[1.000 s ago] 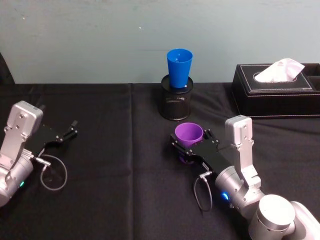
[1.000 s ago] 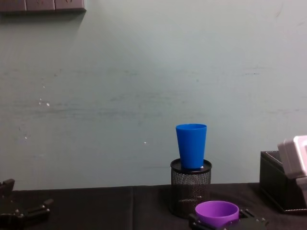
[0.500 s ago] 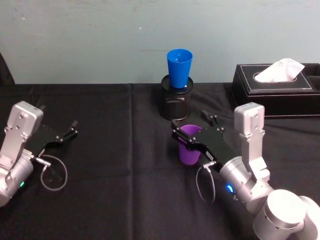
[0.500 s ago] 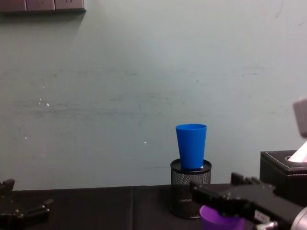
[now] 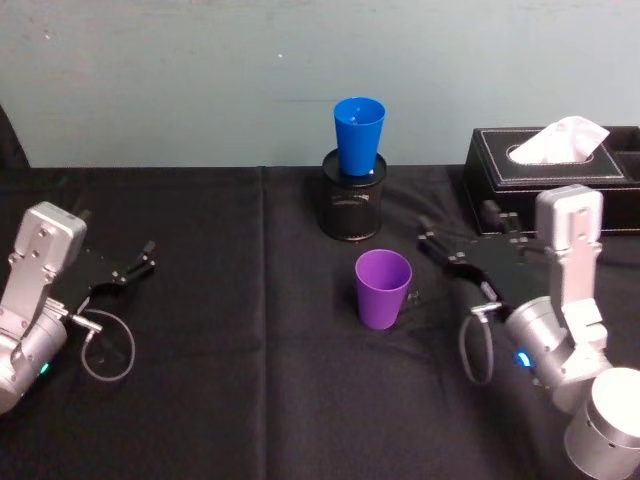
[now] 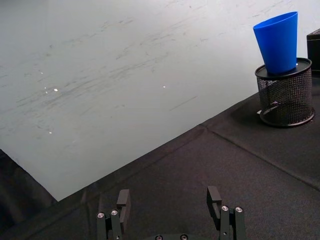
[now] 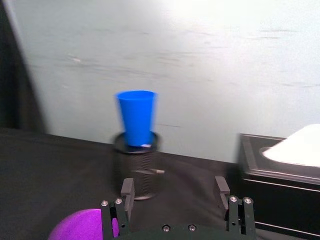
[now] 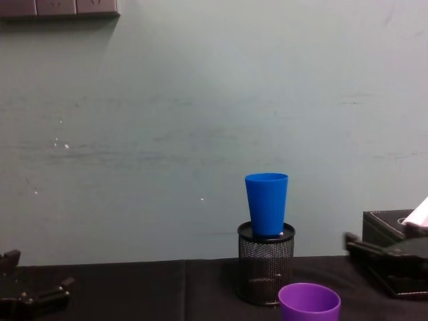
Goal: Pick up one cup with a gripper and tap it against the other cup.
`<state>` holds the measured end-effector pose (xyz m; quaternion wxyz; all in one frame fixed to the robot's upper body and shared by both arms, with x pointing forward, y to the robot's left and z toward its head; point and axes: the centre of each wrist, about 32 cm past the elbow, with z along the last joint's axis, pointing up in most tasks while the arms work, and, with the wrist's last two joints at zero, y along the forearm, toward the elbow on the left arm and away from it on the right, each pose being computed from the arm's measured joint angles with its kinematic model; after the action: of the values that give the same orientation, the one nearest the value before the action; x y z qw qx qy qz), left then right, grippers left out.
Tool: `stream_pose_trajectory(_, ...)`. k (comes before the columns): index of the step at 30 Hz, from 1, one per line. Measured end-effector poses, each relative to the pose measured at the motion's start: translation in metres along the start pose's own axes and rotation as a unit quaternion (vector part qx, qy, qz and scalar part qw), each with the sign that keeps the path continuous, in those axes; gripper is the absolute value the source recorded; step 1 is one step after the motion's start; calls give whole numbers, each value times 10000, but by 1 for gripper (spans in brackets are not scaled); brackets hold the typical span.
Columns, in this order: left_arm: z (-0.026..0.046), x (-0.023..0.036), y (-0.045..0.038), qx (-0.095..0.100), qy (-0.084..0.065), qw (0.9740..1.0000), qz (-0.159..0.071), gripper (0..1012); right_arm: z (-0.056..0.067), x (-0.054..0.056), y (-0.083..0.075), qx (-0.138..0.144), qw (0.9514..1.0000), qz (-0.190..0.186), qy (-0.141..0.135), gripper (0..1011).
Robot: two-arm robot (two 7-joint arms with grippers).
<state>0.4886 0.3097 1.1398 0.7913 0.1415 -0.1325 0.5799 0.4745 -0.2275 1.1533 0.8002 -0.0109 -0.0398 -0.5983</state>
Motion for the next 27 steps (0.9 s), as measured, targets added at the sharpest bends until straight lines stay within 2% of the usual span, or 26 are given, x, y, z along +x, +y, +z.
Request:
stream_pose_trajectory(3,0,0,0,0,0,10000,0,1000,-75,161,16,-66,9992,-313,-234,1003)
stream_pose_trajectory(8,0,0,0,0,0,10000,0,1000,-173,234,57,-155,9975,-447,-517,1003)
stream_pose_trajectory(14,0,0,0,0,0,10000,0,1000,-221,201,86,-151,9954,-553,-766,1003)
stream_pose_trajectory(27,0,0,0,-1,0,10000,0,1000,-216,209,83,-148,9958,-539,-719,1003)
